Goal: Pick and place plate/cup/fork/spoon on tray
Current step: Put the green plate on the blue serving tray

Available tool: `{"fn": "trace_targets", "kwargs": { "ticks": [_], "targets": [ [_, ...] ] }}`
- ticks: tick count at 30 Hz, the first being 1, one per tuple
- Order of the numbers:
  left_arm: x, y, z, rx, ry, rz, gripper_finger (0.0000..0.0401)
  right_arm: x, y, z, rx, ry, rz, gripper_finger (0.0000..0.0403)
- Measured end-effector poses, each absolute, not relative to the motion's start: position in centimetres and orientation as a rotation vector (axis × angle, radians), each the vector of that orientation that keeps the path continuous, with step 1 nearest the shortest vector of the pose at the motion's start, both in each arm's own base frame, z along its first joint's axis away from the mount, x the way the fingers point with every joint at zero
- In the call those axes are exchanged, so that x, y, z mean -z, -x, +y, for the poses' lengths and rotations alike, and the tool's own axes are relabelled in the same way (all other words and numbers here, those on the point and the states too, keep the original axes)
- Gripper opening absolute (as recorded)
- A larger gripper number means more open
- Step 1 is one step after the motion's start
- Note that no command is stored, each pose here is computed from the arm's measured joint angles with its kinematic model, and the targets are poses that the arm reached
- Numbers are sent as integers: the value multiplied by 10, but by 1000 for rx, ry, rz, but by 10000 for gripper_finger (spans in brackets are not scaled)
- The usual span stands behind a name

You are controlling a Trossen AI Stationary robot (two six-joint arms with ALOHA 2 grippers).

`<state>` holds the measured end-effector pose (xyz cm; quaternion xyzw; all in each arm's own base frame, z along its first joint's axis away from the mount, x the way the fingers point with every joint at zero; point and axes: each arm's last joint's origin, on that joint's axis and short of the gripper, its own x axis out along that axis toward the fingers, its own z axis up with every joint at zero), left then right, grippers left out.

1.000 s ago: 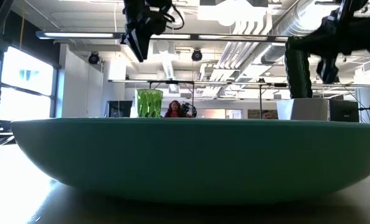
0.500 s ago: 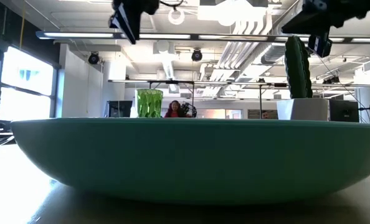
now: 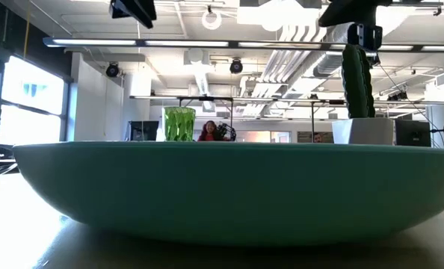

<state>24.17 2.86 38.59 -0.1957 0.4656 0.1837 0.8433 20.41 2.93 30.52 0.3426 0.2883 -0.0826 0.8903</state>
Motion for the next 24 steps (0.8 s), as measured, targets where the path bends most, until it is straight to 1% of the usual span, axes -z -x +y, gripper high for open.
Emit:
{"fn": "trace_targets", "kwargs": {
  "ticks": [9, 17, 24],
  "targets": [
    [-392, -233, 3, -338, 361, 945, 99, -289, -246, 56, 138, -661, 785, 0],
    [-393, -232, -15, -271, 332, 953, 99, -258, -277, 77, 138, -626, 944, 0],
    [-393, -232, -21, -270, 326, 943, 99, -228, -292, 84, 197, -682, 1051, 3]
  ]
}}
